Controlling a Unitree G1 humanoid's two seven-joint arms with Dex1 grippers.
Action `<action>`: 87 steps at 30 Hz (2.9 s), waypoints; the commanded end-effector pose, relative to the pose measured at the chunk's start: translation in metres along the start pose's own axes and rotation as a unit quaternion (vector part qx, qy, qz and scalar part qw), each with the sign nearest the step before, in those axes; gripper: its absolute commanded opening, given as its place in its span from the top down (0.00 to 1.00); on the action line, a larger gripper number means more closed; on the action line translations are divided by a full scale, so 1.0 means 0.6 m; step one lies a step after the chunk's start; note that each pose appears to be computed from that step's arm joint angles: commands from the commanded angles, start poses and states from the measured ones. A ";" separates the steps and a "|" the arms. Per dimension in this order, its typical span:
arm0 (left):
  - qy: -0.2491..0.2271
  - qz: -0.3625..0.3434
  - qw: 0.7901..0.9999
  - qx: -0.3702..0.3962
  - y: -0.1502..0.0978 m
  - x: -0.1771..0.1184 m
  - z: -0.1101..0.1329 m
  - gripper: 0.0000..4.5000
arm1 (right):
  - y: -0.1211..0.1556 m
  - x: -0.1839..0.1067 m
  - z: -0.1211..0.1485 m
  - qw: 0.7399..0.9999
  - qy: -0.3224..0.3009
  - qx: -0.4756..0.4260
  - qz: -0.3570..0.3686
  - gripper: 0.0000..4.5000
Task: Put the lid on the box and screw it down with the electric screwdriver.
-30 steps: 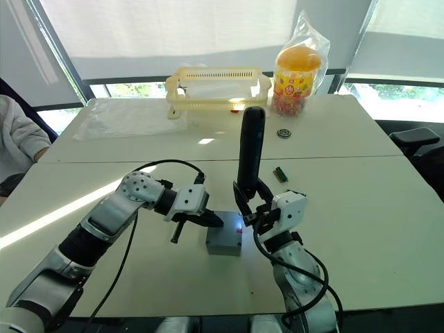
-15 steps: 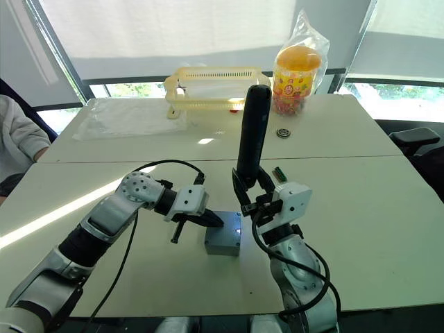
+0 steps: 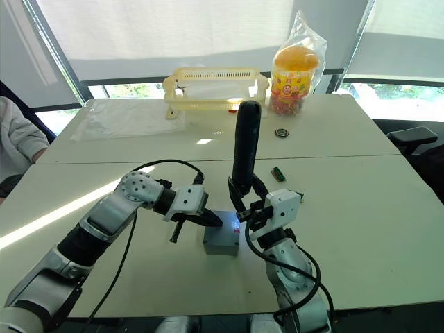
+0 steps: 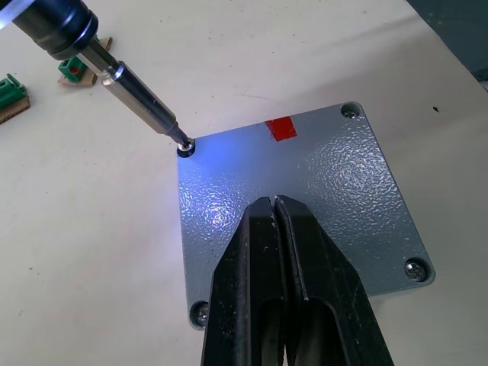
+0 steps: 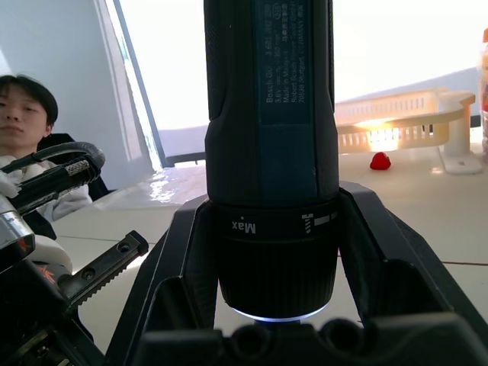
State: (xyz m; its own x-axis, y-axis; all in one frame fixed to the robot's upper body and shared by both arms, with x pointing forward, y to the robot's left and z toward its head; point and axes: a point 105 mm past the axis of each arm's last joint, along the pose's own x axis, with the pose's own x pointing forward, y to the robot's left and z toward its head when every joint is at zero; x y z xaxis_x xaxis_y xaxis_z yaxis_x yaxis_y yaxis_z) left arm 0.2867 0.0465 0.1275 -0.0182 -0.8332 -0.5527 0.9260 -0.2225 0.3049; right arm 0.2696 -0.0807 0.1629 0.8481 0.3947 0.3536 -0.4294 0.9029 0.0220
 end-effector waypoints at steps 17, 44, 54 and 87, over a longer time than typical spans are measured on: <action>0.062 -0.031 0.996 -0.060 -0.031 0.015 -0.066 1.00 | 0.004 0.007 -0.013 0.999 -0.017 0.020 0.019 0.60; 0.062 -0.029 0.996 -0.060 -0.030 0.012 -0.067 1.00 | 0.003 -0.013 -0.078 0.999 0.020 0.010 0.039 0.60; 0.071 -0.032 0.995 -0.060 -0.035 0.004 -0.068 1.00 | 0.008 -0.034 -0.107 0.997 0.043 0.009 0.057 0.60; 0.072 -0.034 0.996 -0.045 -0.040 0.022 -0.070 1.00 | 0.005 -0.058 -0.136 0.986 0.131 0.029 0.101 0.60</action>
State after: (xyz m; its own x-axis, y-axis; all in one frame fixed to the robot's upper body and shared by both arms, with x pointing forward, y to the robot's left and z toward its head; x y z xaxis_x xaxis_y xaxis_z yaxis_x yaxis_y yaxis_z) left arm 0.2859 0.0526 0.1156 -0.0010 -0.8078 -0.5894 0.9294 -0.2182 0.2975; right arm 0.2664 -0.0795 0.1313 0.7451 0.5713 0.3440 -0.5887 0.8059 -0.0632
